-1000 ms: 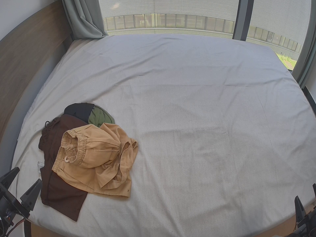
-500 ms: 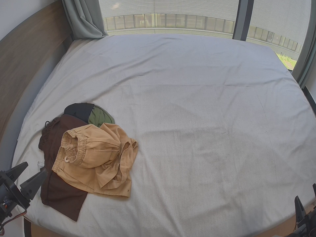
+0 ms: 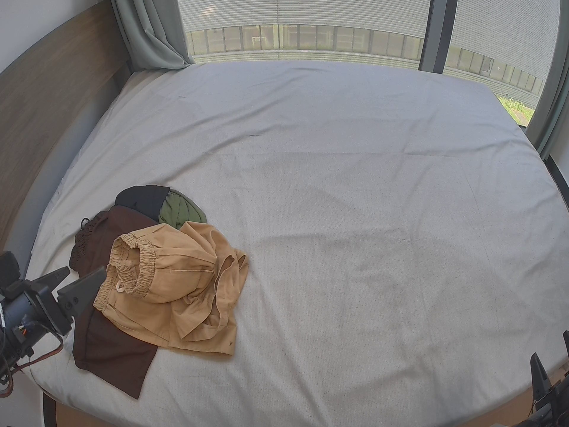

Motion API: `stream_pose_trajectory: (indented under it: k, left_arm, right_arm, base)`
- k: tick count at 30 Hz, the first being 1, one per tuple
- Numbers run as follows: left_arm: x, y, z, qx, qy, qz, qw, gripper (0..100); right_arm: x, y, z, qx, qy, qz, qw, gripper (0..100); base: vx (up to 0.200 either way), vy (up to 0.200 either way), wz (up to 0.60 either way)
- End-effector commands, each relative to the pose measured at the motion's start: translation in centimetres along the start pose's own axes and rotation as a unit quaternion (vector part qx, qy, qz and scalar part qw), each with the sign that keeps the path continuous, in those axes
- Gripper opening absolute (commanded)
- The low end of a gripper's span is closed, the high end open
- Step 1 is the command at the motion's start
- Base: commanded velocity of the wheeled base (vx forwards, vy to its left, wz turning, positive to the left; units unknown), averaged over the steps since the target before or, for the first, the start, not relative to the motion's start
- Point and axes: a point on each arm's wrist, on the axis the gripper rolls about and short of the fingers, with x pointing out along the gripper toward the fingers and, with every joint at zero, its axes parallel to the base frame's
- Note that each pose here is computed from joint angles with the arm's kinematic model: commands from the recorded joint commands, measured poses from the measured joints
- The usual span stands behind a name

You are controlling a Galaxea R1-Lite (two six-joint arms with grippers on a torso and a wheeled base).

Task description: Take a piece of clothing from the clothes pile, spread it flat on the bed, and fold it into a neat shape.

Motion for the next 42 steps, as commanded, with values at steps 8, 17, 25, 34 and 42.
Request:
stream_pose_trajectory:
  k: [8,17,25,34,42]
  left_arm:
    - [4.0,0.3,-0.2,-0.008,0.042,-0.021,0.9989,100]
    - [6.0,3.0,0.9,-0.031,0.067,-0.051,0.9960,100]
    - [7.6,3.8,0.5,-0.043,0.089,-0.076,0.9921,100]
    - [11.0,5.1,-0.3,-0.046,0.097,-0.076,0.9914,100]
    - [13.0,5.8,-0.5,-0.047,0.096,-0.073,0.9916,100]
  right_arm:
    - [0.0,0.0,-0.5,0.000,0.001,0.000,1.0000,100]
    - [0.0,0.0,-0.5,0.001,0.001,0.000,1.0000,100]
    - [0.0,0.0,-0.5,0.000,0.001,0.000,1.0000,100]
    - [0.0,0.0,-0.5,0.001,0.001,0.000,1.0000,100]
    - [0.0,0.0,-0.5,0.000,0.001,0.000,1.0000,100]
  base:
    - [0.000,0.000,0.00]
    - [0.000,0.000,0.00]
    - [0.000,0.000,0.00]
    - [0.000,0.000,0.00]
    - [0.000,0.000,0.00]
